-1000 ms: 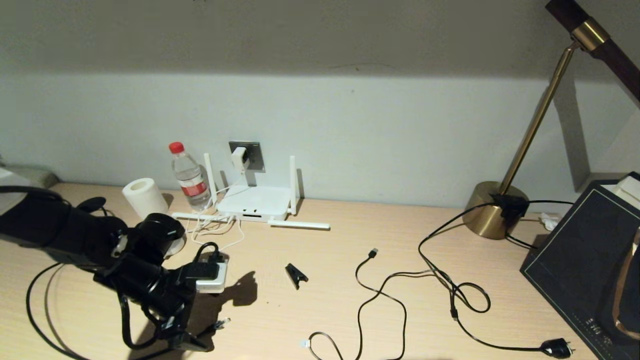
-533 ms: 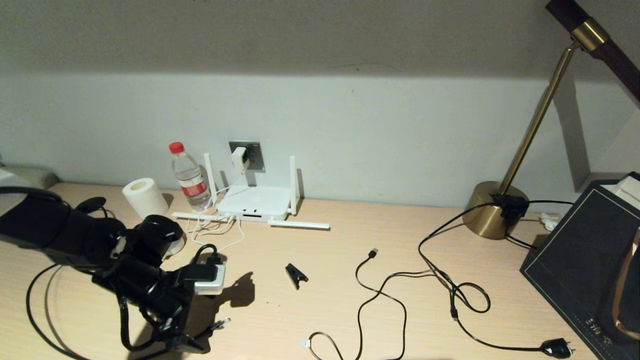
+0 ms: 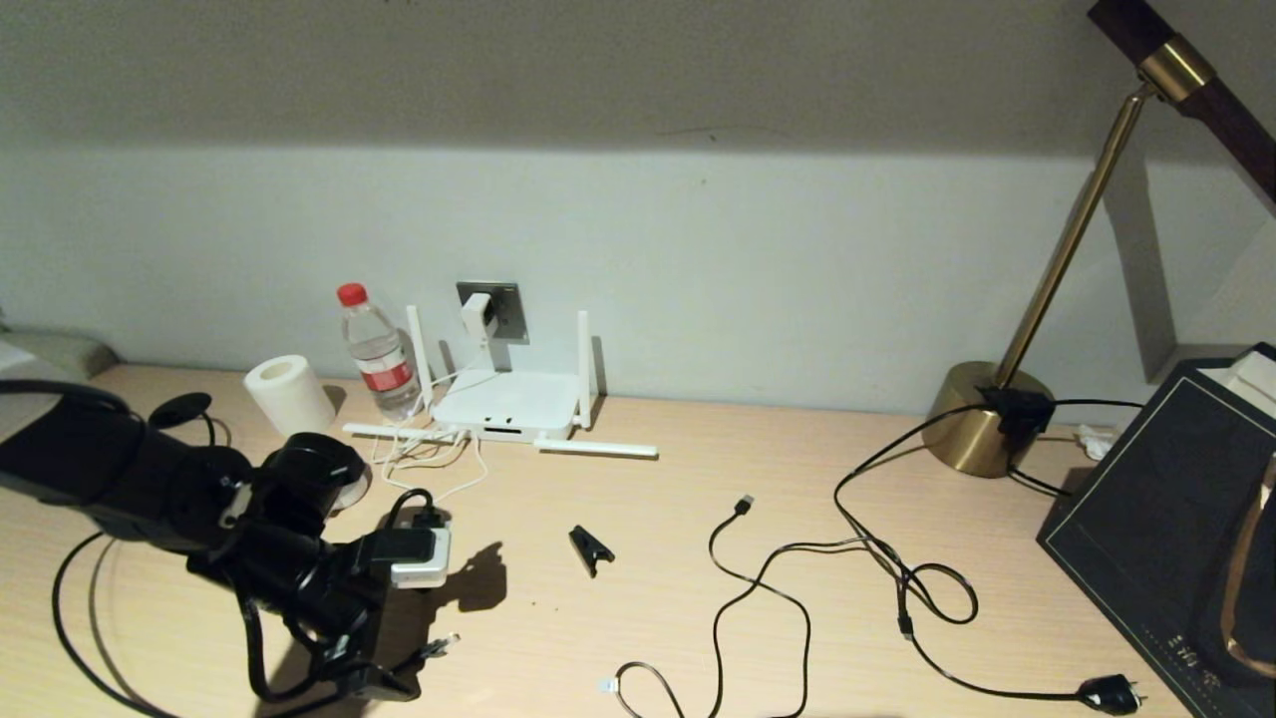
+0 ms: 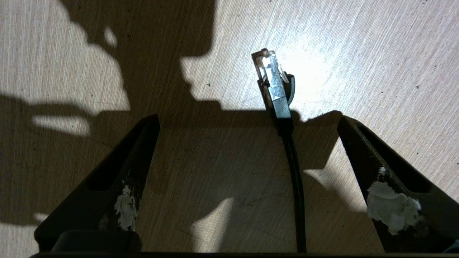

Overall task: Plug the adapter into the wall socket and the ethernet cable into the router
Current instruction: Pick up cable

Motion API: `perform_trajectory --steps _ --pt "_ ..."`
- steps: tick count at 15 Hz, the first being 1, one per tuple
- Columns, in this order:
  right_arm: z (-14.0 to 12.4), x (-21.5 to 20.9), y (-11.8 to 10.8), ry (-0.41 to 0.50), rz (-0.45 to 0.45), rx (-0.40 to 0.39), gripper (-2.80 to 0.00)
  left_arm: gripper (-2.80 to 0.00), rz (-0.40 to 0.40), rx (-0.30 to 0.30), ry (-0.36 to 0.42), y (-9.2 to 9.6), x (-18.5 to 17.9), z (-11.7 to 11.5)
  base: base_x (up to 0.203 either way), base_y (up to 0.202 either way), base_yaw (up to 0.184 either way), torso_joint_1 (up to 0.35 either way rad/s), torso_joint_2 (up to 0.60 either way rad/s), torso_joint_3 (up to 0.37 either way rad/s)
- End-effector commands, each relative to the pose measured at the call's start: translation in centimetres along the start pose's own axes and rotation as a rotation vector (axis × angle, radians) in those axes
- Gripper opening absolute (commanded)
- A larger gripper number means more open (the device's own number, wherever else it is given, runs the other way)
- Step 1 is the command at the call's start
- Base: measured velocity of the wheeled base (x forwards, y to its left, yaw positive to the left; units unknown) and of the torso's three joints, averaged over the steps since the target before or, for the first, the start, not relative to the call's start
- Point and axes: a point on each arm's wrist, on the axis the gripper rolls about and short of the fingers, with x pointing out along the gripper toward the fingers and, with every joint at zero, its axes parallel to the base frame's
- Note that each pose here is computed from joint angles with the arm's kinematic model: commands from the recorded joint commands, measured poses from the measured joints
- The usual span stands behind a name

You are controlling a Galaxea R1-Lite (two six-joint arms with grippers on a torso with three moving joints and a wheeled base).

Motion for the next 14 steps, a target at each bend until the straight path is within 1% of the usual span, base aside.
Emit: perform_trajectory --steps 1,2,4,14 --pt "0.00 0.01 0.00 0.002 0.002 -0.001 -2.80 0.00 -0.006 0.005 0.000 -0.08 0.17 -0.09 0.000 0.000 0.000 0.000 0.00 0.000" --pt "0.00 0.01 0.00 0.002 0.002 -0.001 -2.80 0.00 -0.007 0.004 0.000 -0.06 0.26 -0.11 0.000 0.000 0.000 0.000 0.00 0.000" --pt "0.00 0.01 0.00 0.002 0.002 -0.001 -2.80 -2.80 -0.010 0.003 0.001 -0.11 0.27 -0.13 0.000 0.000 0.000 0.000 0.00 0.000" --pt "0.00 0.01 0.00 0.002 0.002 -0.001 -2.80 -2.80 -0.029 -0.003 0.006 -0.85 0.52 -0.42 0.000 0.000 0.000 0.000 0.00 0.000"
